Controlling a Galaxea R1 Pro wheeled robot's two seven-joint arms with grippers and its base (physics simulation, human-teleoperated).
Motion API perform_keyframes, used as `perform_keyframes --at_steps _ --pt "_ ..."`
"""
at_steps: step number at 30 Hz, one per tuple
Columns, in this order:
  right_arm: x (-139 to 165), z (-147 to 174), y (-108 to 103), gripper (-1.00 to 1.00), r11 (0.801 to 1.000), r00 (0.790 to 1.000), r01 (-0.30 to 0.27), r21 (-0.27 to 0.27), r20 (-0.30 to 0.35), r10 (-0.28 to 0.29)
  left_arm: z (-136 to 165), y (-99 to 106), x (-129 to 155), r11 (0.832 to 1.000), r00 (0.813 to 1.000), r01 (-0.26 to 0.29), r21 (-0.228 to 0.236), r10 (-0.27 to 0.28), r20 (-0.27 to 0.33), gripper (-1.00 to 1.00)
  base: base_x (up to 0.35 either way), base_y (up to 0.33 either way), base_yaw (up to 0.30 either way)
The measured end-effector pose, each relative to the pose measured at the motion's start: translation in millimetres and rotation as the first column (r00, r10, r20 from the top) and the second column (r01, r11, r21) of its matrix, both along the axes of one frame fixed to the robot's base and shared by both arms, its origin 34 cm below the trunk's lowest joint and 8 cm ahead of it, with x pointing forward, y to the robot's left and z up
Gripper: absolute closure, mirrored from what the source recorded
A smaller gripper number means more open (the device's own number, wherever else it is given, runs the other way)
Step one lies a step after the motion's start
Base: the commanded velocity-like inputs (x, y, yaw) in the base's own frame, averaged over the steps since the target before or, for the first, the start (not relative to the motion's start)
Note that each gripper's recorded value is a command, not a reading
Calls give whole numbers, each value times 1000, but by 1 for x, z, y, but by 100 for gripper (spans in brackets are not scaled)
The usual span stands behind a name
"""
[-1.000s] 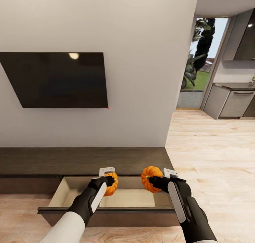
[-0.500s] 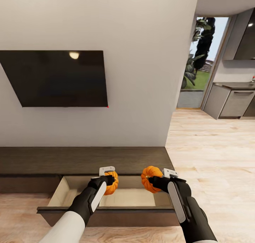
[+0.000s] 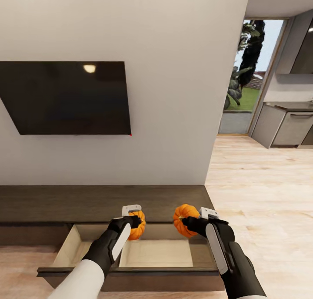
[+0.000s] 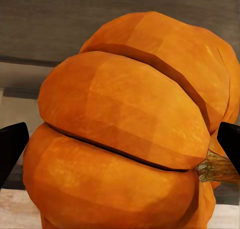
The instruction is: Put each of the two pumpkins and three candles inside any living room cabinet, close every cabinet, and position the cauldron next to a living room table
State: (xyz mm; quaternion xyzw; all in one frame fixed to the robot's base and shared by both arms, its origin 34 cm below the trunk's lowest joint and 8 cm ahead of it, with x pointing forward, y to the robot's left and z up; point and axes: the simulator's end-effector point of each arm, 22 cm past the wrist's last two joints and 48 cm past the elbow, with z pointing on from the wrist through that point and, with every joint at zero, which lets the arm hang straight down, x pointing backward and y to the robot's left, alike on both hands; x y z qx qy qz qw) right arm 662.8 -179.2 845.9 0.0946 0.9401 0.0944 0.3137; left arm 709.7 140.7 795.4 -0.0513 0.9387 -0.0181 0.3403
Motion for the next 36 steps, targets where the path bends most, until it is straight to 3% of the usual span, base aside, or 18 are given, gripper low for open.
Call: perform_keyframes --at_steps 27,33,36 --pt "0 -32 -2 100 1000 1000 -6 -9 -14 6 -29 1 2 1000 1000 -4 8 4 -1 100 20 0 0" --pt "0 -42 -2 100 1000 1000 -5 -7 -17 5 -40 1 0 1000 1000 0 11 0 -16 100 0 0 0" --pt "-2 -50 -2 100 1000 1000 -7 -6 -29 7 -49 0 -7 1000 998 14 14 -13 -53 100 0 0 0"
